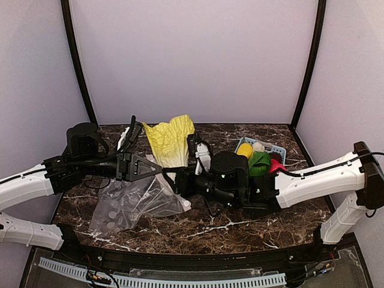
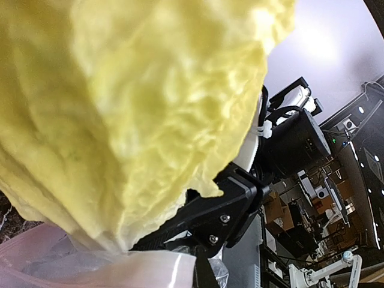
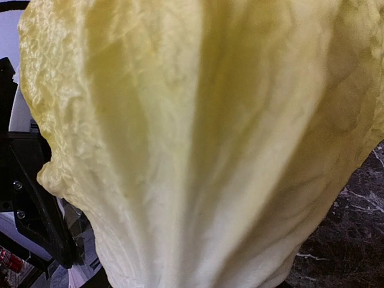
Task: Place the food in the zip-top bag and seal the zipper
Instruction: Place the fake vegetable in the zipper food storage bag.
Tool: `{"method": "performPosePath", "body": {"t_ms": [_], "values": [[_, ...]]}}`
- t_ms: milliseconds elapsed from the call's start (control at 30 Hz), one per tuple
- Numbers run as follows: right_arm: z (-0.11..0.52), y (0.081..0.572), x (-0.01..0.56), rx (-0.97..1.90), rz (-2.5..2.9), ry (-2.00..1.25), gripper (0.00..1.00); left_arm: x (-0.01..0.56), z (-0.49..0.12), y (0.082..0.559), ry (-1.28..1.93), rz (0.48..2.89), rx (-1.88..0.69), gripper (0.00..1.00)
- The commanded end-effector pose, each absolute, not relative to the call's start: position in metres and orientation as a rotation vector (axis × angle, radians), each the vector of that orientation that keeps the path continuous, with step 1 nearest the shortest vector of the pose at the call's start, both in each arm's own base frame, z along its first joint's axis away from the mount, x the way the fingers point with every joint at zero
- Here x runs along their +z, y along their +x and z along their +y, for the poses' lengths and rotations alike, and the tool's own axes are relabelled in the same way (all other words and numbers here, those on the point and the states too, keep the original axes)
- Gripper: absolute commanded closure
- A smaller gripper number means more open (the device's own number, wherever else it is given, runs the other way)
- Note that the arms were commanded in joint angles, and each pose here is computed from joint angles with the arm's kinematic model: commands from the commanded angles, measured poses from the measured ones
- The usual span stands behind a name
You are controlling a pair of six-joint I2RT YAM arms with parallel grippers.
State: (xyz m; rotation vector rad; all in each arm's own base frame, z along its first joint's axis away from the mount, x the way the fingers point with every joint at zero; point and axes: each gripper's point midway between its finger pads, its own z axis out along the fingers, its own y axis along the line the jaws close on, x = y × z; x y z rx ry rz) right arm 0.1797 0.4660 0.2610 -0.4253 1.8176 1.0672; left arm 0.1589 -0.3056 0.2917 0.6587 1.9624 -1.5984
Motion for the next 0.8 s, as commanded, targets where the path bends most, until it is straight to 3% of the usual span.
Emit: {"method": "performPosePath", "body": {"t_ms": [0,400,767], "values": [[0.463,0.175,0.257,1.118,1.843,-0.359,1.00,0.310,-0.304,0.159,0.671,1.866,-1.591,0.99],[0.460,0.172,0.280,1.183,1.878,-0.291,1.00,0.277,-0.301,0.162,0.657,1.951,-1.537,0.99],[0.405,0.189,0.282,0.862,1.900,-0.294,1.00,0.273,-0.326,0.175,0.688,1.963,-1.602,0.99]]}}
